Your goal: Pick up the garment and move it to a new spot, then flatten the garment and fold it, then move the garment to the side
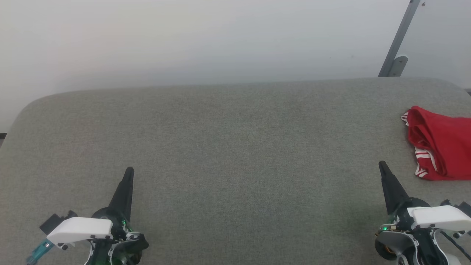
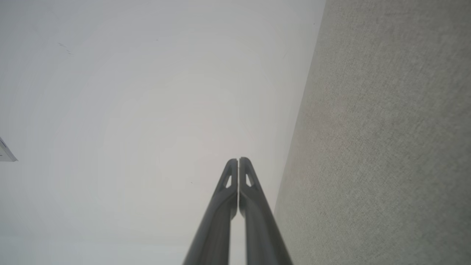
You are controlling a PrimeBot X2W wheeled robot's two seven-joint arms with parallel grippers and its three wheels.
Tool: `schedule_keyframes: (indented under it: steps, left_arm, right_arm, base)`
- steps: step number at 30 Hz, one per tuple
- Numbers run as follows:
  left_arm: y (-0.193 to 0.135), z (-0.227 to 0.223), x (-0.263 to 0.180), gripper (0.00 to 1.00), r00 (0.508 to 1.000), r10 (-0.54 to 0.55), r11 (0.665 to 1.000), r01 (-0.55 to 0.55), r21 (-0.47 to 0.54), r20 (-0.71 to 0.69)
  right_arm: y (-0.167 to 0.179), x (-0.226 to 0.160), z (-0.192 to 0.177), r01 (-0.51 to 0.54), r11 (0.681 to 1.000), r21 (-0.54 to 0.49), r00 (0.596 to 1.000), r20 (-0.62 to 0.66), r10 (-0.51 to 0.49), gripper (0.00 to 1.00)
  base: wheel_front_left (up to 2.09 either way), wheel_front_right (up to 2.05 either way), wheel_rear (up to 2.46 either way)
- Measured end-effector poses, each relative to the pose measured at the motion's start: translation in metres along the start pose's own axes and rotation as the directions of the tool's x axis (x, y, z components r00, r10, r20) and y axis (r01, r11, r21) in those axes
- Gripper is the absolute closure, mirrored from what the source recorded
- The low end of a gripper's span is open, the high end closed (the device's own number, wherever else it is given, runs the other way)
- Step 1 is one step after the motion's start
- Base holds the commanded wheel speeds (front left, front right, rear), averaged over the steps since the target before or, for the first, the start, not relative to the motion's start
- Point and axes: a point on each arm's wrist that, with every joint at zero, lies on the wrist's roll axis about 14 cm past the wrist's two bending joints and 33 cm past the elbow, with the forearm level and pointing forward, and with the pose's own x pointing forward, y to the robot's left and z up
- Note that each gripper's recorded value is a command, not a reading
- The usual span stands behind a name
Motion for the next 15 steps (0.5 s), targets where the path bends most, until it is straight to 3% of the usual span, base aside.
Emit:
schedule_keyframes:
  steps: [15]
  left_arm:
    - [0.0,0.0,0.0,1.0,1.0,0.0,1.0,0.0,0.0,0.0]
  right_arm:
    - [0.0001,0.0,0.0001,0.0,1.0,0.0,1.0,0.0,0.0,1.0]
  base:
    - [0.0,0.0,0.0]
